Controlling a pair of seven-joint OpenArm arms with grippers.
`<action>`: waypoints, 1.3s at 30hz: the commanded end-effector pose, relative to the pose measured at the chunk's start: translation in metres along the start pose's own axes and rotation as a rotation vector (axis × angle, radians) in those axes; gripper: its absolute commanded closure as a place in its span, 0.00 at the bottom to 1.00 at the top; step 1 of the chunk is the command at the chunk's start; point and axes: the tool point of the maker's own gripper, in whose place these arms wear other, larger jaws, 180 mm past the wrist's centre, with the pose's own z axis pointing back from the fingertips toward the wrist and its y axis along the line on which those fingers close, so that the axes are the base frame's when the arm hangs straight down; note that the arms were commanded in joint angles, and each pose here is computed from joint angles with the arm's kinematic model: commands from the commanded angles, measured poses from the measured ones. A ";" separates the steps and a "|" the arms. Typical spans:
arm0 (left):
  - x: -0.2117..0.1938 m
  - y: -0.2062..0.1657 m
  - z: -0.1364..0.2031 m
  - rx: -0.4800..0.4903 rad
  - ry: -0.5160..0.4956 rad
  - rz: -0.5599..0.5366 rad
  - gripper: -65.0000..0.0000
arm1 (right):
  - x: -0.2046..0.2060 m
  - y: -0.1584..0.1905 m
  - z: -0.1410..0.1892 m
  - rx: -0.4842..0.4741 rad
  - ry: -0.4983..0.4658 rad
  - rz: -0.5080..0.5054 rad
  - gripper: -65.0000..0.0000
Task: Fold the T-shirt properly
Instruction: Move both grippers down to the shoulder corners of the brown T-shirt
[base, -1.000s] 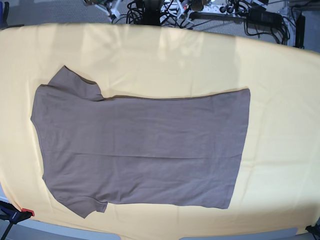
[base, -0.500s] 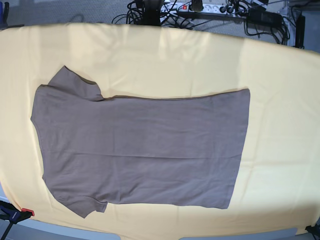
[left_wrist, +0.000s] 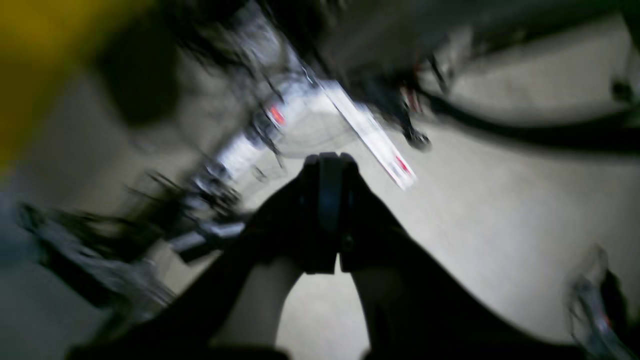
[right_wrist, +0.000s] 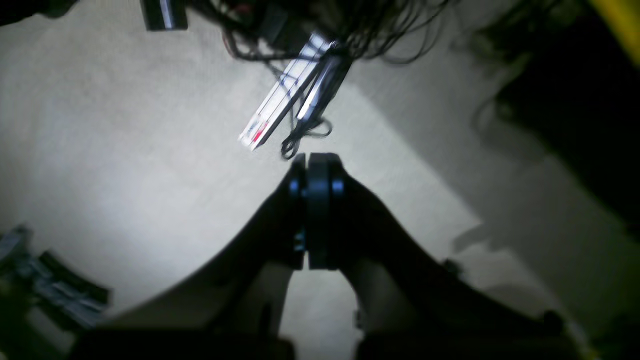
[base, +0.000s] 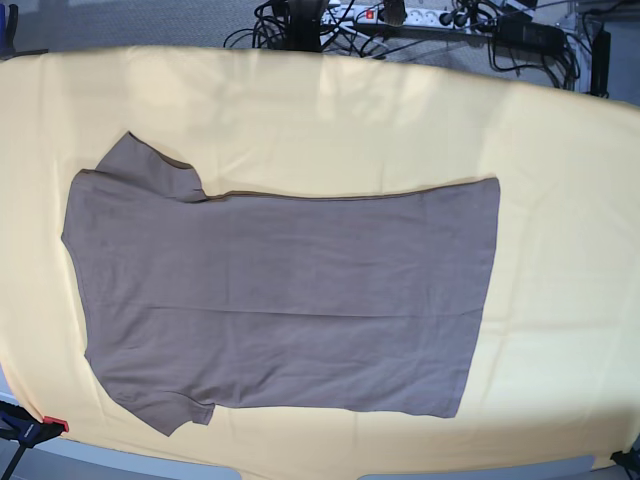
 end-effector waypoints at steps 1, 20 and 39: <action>0.014 0.004 0.010 0.012 -0.043 -0.002 1.00 | 0.011 -0.012 0.008 -0.043 -0.032 0.006 1.00; 0.167 0.135 0.074 0.315 -0.459 -0.312 1.00 | 0.139 -0.155 0.088 -0.462 -0.397 0.254 1.00; 0.193 0.248 0.042 0.234 -0.414 -0.799 0.56 | 0.177 -0.186 0.036 -0.379 -0.470 0.309 0.55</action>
